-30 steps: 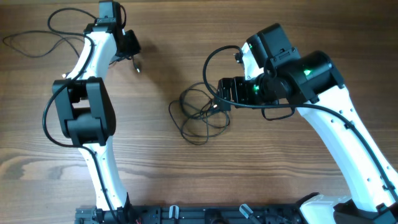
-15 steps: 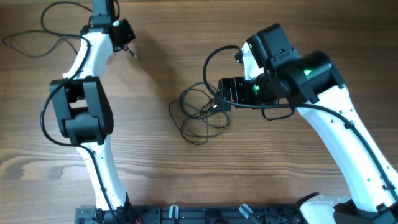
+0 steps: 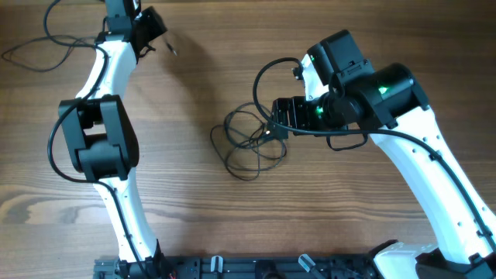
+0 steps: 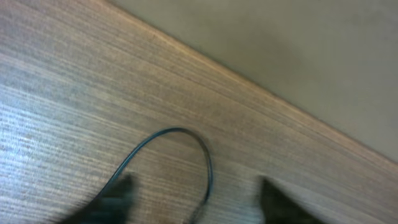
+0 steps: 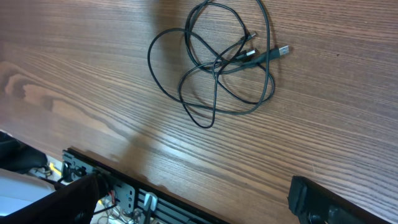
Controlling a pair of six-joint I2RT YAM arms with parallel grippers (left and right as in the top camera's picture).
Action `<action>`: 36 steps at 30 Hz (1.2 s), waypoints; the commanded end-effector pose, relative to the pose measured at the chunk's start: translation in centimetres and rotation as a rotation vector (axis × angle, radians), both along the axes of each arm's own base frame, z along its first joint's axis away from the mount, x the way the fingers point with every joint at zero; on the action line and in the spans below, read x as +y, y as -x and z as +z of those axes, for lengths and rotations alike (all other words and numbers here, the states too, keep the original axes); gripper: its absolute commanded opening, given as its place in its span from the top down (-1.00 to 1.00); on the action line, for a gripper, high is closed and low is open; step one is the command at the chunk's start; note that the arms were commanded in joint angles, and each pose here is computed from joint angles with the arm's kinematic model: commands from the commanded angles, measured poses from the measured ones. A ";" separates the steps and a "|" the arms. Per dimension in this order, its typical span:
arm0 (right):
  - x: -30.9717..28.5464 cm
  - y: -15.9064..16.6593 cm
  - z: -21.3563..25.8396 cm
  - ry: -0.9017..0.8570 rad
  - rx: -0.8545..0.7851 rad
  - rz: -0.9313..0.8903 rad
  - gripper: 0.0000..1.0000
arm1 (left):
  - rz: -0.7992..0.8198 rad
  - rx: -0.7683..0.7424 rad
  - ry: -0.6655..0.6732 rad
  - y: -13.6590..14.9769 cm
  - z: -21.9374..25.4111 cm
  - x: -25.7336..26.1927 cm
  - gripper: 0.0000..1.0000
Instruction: Untangle cables
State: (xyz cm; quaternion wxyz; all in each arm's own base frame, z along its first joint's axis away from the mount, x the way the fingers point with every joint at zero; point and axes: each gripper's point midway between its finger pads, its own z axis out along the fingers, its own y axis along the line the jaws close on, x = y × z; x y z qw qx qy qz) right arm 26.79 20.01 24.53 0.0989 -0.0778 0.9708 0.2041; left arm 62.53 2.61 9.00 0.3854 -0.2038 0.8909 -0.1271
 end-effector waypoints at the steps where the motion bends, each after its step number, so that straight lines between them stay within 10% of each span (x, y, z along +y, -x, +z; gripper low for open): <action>1: 0.2 -0.1 -0.3 0.006 0.004 0.020 -0.99 | -0.001 0.001 -0.003 0.3 0.5 1.0 -1.00; 9: 0.2 0.0 -0.3 0.006 0.010 0.013 -0.99 | -0.040 -0.064 0.036 2.7 9.2 0.0 -1.00; 18: 0.5 -0.5 -0.1 -0.012 0.009 -0.030 -0.99 | -0.331 0.375 0.459 17.0 11.6 -10.0 -1.00; 24: 0.7 -1.0 0.1 -0.029 -0.008 -0.047 -0.99 | -0.383 0.714 0.409 24.3 8.5 -13.2 -1.00; 36: -0.1 -1.2 -0.2 0.020 -0.019 -0.067 -1.00 | -0.329 0.929 0.166 29.8 7.5 -14.5 -1.00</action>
